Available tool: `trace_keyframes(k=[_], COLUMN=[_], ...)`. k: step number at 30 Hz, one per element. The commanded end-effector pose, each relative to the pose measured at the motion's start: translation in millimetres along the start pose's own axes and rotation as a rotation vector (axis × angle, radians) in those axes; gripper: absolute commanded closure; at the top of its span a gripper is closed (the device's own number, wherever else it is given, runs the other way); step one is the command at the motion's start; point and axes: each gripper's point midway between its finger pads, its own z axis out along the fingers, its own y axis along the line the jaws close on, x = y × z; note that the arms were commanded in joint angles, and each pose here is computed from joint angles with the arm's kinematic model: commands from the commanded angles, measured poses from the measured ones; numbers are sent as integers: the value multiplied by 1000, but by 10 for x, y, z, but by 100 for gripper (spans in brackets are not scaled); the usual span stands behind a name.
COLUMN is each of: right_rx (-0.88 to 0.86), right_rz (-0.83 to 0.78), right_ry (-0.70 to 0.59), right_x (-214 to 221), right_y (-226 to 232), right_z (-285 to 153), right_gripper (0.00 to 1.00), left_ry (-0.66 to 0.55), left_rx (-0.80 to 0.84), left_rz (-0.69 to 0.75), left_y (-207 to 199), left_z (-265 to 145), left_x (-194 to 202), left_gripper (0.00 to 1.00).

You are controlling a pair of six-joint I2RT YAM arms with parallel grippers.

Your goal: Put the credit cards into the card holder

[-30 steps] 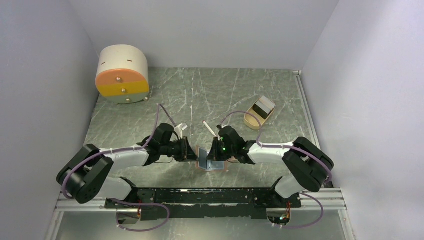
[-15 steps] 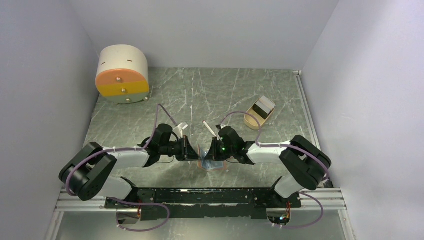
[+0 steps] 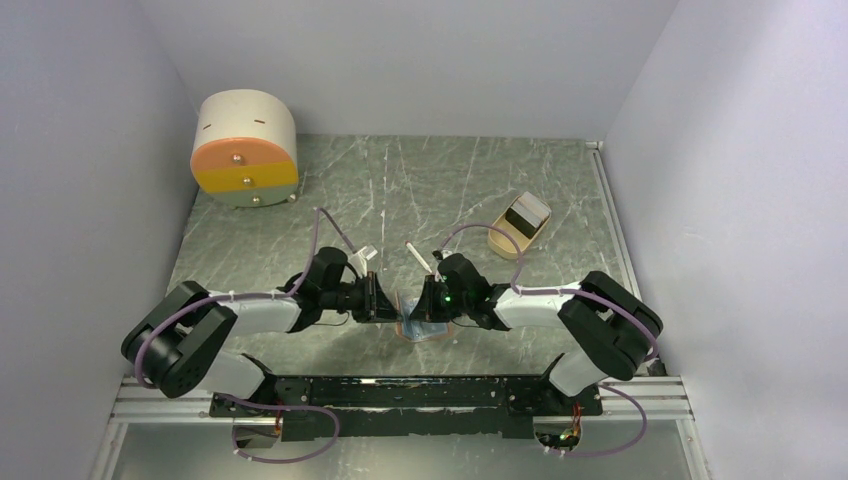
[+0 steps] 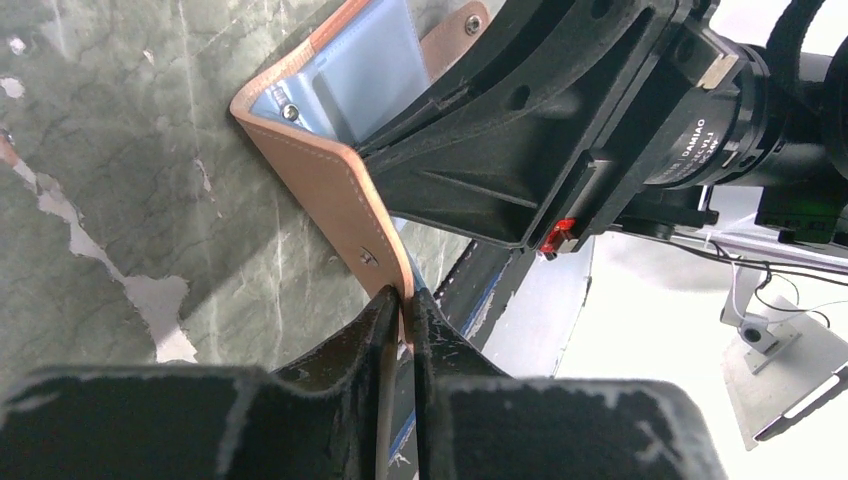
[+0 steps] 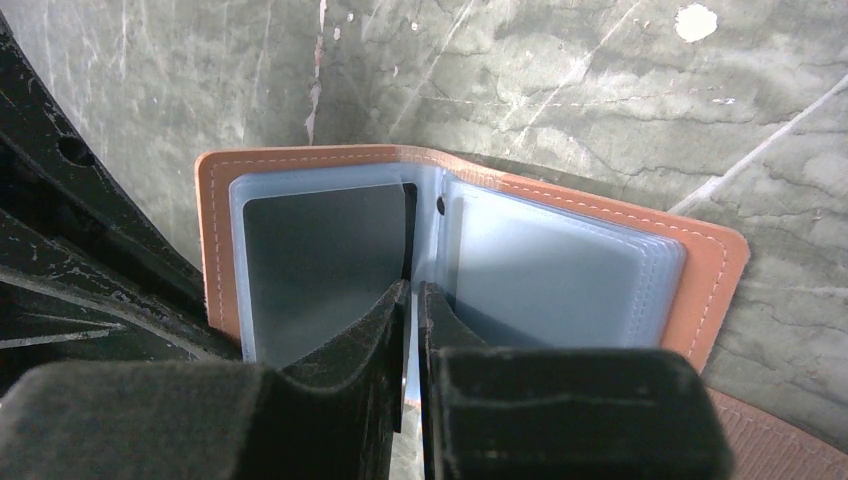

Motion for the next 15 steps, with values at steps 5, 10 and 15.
trace_keyframes(k=[5, 10, 15], right_rx=[37, 41, 39], right_rz=[8, 13, 6], right_ry=[-2, 7, 10], right_x=[68, 96, 89], right_y=[-112, -138, -118], right_z=[-15, 10, 27], right_gripper=[86, 86, 86], left_ry=[-21, -22, -14], left_rx=[-131, -191, -206], left_rz=[27, 23, 14], left_y=[107, 187, 224], left_z=[40, 50, 69], left_x=[-102, -114, -107], left_gripper=[81, 80, 80])
